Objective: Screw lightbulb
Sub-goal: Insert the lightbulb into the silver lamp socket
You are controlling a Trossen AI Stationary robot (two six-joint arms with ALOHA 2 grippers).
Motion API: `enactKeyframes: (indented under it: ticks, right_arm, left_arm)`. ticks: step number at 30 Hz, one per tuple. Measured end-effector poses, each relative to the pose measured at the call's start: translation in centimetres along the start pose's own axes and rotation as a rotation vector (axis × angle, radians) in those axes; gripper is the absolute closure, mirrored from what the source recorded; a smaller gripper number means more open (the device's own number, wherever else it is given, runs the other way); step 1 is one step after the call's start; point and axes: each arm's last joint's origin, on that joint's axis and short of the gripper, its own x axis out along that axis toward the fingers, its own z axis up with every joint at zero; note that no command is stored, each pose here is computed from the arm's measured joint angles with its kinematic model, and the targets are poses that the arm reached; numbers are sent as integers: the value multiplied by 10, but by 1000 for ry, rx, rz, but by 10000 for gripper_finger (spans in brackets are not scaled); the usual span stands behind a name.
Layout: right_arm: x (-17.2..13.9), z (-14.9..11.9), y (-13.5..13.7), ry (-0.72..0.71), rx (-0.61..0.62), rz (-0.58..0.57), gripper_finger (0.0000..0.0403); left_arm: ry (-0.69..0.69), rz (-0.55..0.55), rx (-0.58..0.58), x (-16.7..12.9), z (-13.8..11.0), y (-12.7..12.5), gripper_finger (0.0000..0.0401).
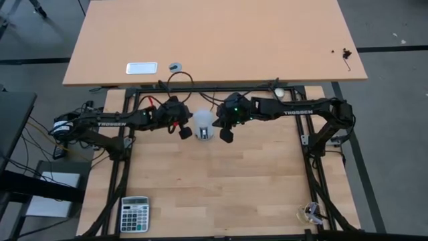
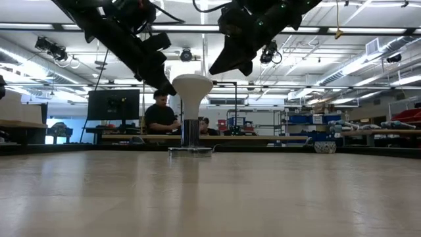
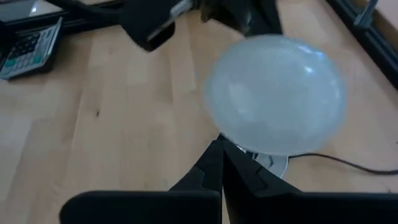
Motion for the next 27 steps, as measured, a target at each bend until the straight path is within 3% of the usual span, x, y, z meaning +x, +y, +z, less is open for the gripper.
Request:
enactKeyframes:
  ticks: [9, 16, 20, 27]
  right_arm:
    - [-5, 8, -16, -65, 14, -53, 392]
    - [-8, 16, -32, -156, 22, -110, 392]
    - [-2, 16, -38, -166, 27, -123, 392]
    - [7, 16, -41, -168, 13, -127, 392]
  left_arm:
    - [109, -12, 3, -5, -10, 0, 401]
    - [20, -77, -5, -24, -1, -10, 401]
    - [-14, -163, -2, -29, 3, -21, 401]
    - [-65, -218, 16, -34, 7, -35, 401]
